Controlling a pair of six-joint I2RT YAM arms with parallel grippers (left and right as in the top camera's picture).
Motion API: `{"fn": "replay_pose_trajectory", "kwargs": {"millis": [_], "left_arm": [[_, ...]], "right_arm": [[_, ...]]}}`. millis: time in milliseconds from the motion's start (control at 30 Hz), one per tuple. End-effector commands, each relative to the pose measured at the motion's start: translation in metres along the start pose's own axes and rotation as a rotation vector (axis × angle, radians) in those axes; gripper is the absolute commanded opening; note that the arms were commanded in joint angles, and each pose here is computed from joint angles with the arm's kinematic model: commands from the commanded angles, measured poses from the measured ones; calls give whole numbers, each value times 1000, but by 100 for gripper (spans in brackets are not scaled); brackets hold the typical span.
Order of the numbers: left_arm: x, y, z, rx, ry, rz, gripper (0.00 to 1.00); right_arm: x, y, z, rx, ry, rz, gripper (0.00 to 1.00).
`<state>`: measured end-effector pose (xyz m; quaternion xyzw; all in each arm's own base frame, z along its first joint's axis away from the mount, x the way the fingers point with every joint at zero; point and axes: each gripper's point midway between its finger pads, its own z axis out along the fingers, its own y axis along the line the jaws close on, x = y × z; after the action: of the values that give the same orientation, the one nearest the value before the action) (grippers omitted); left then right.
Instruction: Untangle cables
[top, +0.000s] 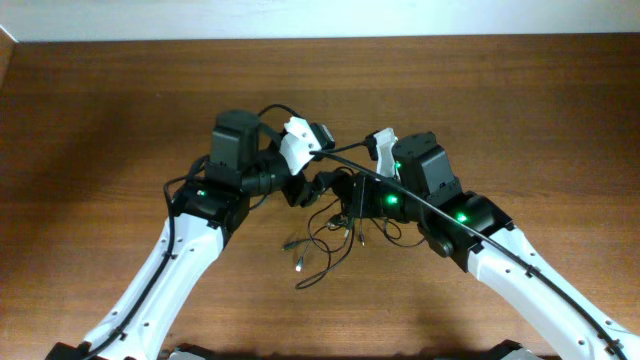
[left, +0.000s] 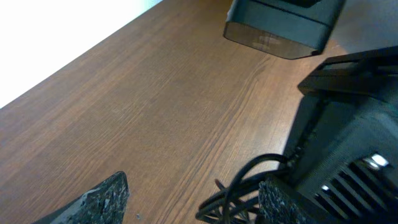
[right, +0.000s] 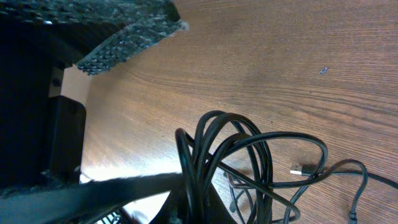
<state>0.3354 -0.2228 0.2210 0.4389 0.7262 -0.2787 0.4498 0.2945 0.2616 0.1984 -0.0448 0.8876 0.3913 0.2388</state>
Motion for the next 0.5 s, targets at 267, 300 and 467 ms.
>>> {"fn": "replay_pose_trajectory", "kwargs": {"millis": [267, 300, 467], "left_arm": [[2, 15, 5, -108, 36, 43, 61], [4, 16, 8, -107, 39, 41, 53], [9, 54, 13, -275, 55, 6, 0]], "right_arm": [[12, 25, -4, -137, 79, -15, 4], [14, 28, -5, -157, 93, -19, 4], [18, 29, -6, -165, 113, -13, 4]]}}
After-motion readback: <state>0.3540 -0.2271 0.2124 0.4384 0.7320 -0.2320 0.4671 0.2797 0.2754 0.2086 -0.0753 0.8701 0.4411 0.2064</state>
